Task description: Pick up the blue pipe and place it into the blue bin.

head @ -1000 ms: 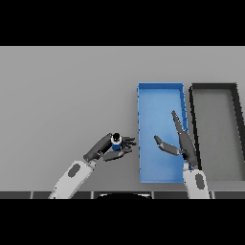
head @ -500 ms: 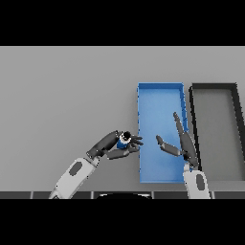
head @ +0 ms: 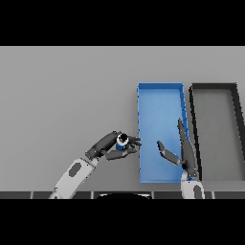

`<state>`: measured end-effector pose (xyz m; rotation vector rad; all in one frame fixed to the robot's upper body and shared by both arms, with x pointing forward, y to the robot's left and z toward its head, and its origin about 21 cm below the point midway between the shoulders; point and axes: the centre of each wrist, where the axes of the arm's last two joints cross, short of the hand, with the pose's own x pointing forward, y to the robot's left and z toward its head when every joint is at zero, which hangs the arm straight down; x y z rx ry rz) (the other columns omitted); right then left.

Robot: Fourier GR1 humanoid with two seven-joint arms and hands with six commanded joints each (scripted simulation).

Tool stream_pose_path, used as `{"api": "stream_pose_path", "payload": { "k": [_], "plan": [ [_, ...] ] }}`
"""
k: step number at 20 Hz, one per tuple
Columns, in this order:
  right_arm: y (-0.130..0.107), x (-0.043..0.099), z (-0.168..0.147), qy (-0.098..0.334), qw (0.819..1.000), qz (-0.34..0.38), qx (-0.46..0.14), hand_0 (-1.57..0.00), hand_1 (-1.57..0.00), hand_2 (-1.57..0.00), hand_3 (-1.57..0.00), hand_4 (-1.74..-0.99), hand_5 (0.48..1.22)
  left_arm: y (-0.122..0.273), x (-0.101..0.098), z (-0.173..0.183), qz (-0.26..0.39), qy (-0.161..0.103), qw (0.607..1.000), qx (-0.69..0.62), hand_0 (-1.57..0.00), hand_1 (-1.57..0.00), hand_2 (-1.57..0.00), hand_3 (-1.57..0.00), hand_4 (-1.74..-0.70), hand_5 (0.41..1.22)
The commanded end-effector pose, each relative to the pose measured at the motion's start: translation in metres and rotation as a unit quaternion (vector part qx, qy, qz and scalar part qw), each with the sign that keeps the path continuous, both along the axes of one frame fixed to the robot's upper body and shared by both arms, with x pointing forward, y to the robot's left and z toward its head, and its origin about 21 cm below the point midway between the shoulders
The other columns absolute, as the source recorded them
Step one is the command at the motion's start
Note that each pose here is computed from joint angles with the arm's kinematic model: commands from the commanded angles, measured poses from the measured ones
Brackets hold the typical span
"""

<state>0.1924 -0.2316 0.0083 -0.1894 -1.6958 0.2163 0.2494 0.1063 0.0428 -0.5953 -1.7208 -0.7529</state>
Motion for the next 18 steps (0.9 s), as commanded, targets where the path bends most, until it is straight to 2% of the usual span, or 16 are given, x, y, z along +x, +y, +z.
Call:
{"api": "stream_pose_path", "payload": {
  "k": [1,2,4,6,10,11,15,18],
  "plan": [
    [-0.002,-0.003,0.008,-0.033,0.999,0.018,0.021,0.0,-0.02,-0.03,0.0,-1.166,0.571,-0.001,0.0,-0.003,-0.001,0.004,1.0,0.005,-1.57,-1.57,-1.57,-1.57,-1.47,1.221],
    [-0.007,0.0,0.014,-0.046,0.997,0.031,0.044,0.0,-0.02,-0.03,0.0,-1.172,0.579,0.0,0.001,-0.002,-0.002,0.003,1.0,0.005,-1.57,-1.57,-1.57,-1.57,-1.47,1.221],
    [-0.009,0.0,0.033,-0.082,0.992,0.074,0.052,0.0,-0.01,-0.02,0.0,-1.169,0.597,0.0,0.003,0.0,0.001,0.001,1.0,0.008,-1.57,-1.57,-1.57,-1.57,-1.47,1.221],
    [-0.012,0.003,0.063,-0.089,0.988,0.121,0.031,0.0,-0.01,-0.01,0.0,-1.165,0.589,-0.003,0.002,0.001,0.0,0.003,1.0,0.012,-1.57,-1.57,-1.57,-1.57,-1.47,1.221],
    [-0.002,0.004,0.101,-0.067,0.976,0.208,-0.011,0.0,0.0,0.0,0.0,-1.194,0.543,0.001,0.002,-0.001,-0.001,-0.002,1.0,0.014,-1.57,-1.57,-1.57,-1.57,-1.47,1.221],
    [0.002,0.003,0.103,-0.048,0.973,0.225,-0.027,0.0,0.0,0.0,0.0,-1.205,0.539,0.003,0.002,-0.003,-0.001,0.001,1.0,0.017,-1.57,-1.57,-1.57,-1.57,-1.47,1.221],
    [0.016,0.013,0.117,-0.037,0.957,0.283,-0.058,0.0,0.0,0.0,0.0,-1.256,0.523,-0.004,0.003,-0.001,-0.005,-0.005,1.0,0.021,-1.57,-1.57,-1.57,-1.57,-1.47,1.221],
    [0.031,0.018,0.125,-0.027,0.947,0.316,-0.06,0.0,0.0,0.0,0.0,-1.239,0.522,-0.003,0.003,0.003,-0.007,-0.007,1.0,0.02,-1.57,-1.57,-1.57,-1.57,-1.47,1.221]
  ]
}}
